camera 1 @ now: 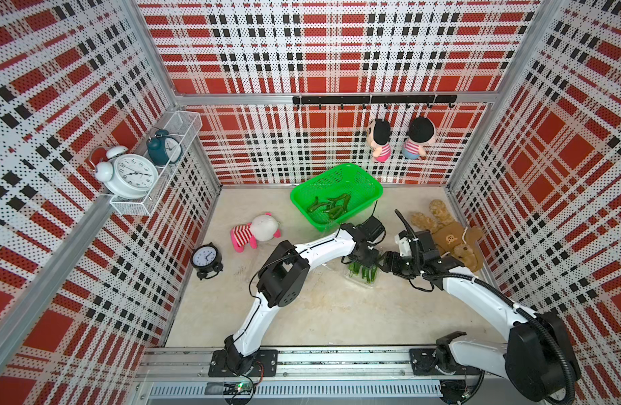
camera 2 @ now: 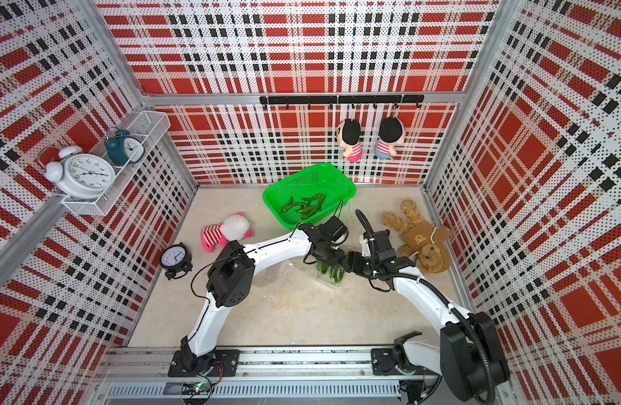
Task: Take small green peppers out of containers
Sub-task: Pick up the green pepper from the packing box.
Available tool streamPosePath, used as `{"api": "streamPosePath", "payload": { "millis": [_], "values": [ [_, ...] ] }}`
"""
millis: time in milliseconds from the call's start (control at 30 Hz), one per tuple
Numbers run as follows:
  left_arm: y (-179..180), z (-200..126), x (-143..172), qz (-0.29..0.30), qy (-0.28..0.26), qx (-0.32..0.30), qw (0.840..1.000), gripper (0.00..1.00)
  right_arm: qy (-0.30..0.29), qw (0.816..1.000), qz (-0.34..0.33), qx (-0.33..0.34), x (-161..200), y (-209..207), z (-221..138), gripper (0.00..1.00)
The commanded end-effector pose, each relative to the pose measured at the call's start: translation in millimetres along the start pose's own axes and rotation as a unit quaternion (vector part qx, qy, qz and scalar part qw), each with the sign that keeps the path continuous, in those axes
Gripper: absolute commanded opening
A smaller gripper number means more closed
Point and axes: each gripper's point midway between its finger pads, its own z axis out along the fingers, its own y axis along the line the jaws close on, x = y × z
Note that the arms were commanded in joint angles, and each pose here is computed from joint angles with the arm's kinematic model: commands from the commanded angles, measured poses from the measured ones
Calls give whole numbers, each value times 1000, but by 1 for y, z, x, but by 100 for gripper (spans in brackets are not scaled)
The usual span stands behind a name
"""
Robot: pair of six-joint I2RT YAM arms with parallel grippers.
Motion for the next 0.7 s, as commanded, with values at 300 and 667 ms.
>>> {"api": "streamPosePath", "payload": {
  "millis": [300, 667],
  "values": [
    [-10, -15, -11, 19, -20, 26, 999, 14, -6, 1000, 5, -6, -4, 2, 2, 66],
    [-14, -71, -15, 11, -54, 41, 998, 11, -12, 1000, 7, -14, -14, 7, 9, 66]
  ]
}}
